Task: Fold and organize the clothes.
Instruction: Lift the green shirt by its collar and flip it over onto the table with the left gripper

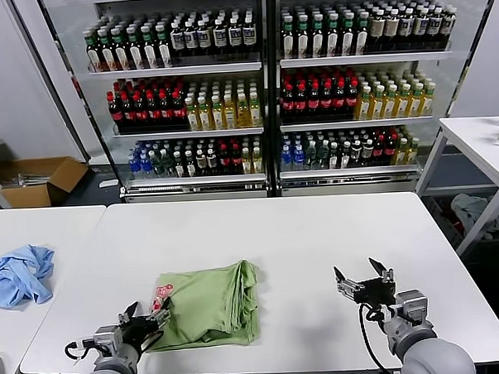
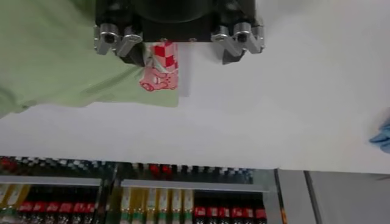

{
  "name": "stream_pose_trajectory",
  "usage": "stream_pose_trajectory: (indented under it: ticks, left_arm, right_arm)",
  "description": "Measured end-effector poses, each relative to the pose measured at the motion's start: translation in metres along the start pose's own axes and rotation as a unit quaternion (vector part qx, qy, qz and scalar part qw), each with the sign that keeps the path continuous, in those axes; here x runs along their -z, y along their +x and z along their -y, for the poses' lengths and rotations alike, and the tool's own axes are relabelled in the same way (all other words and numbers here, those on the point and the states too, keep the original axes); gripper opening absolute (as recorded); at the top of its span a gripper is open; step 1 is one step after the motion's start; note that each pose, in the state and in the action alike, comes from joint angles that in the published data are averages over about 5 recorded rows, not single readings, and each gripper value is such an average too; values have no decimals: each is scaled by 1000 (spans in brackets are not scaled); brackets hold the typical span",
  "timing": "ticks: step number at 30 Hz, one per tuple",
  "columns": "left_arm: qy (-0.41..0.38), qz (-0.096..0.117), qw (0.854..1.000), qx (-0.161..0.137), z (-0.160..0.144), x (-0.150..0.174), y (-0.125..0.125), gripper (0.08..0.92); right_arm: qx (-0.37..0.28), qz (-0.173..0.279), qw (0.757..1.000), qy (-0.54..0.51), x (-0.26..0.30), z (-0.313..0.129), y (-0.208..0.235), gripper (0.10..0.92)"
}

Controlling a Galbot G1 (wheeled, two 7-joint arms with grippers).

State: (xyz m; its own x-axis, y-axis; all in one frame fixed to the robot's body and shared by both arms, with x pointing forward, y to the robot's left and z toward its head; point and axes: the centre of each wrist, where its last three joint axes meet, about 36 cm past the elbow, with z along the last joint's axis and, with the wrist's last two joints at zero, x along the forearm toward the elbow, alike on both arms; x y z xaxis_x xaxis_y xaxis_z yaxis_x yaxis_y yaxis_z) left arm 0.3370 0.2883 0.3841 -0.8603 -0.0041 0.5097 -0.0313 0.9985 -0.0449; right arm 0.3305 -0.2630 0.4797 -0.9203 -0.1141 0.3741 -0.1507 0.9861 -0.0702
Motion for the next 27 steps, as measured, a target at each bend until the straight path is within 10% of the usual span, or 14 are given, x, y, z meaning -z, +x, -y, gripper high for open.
stream_pose_trajectory:
  ticks: [20, 27]
  left_arm:
    - [20, 2, 999, -30, -9, -6, -1, 162]
    - [23, 32, 999, -31, -22, 17, 18, 111]
  right_arm:
    - [-3, 4, 1000, 2, 3, 3, 3, 823]
    - [-5, 7, 1000, 5, 5, 6, 4, 823]
